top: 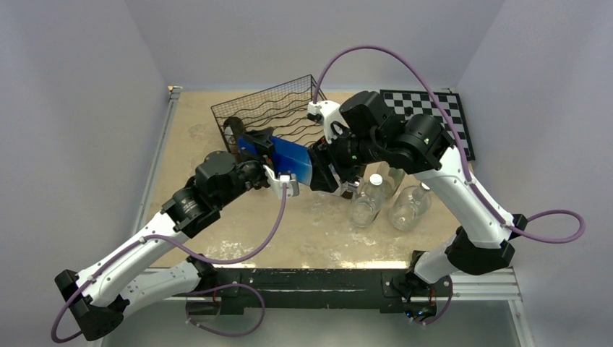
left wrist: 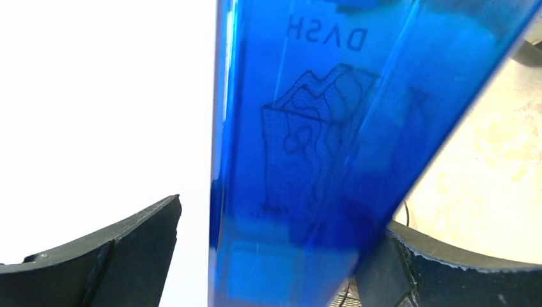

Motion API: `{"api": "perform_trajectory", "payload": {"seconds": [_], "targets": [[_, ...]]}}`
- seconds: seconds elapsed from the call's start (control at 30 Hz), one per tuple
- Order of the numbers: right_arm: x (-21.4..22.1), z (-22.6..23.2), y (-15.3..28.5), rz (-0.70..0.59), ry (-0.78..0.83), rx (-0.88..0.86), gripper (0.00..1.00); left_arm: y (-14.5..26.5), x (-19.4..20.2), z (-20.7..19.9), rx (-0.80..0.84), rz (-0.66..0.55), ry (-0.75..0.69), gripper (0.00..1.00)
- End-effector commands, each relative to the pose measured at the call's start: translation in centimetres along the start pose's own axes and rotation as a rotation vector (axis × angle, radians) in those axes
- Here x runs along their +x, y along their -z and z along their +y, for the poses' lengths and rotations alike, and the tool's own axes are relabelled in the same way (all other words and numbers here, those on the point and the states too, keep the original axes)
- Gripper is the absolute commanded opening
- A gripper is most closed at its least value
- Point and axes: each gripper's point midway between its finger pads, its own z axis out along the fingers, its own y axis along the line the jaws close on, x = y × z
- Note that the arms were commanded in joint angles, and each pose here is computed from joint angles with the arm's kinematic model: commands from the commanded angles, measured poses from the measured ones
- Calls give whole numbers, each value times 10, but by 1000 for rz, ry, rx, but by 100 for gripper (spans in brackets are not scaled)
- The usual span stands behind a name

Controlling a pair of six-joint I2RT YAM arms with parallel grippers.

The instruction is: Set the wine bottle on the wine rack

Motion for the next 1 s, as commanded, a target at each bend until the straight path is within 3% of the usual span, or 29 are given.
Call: {"api": "perform_trajectory", "payload": {"seconds": [0.0,0.3,0.43,0.53,0.63,0.8,0.97], "targets": [[-68,4,43,-338,10,22,0,14,-11,35,-146,-40,89,99],[-88,-10,40,-416,11,100,0,41,1,15,-109,0,202,99],[-83,-13,23,-425,33,98,0,62,7,22,-180,35,413,99],[-72,-11,2,-433,77,86,0,78,16,35,-217,171,652,99],[-59,-11,-20,-437,116,99,0,82,22,28,-201,270,799,99],[-36,-13,-58,-413,102,127,0,92,12,27,-246,205,999,99],[-11,-20,-91,-350,55,159,0,98,8,25,-263,181,1113,99]]}}
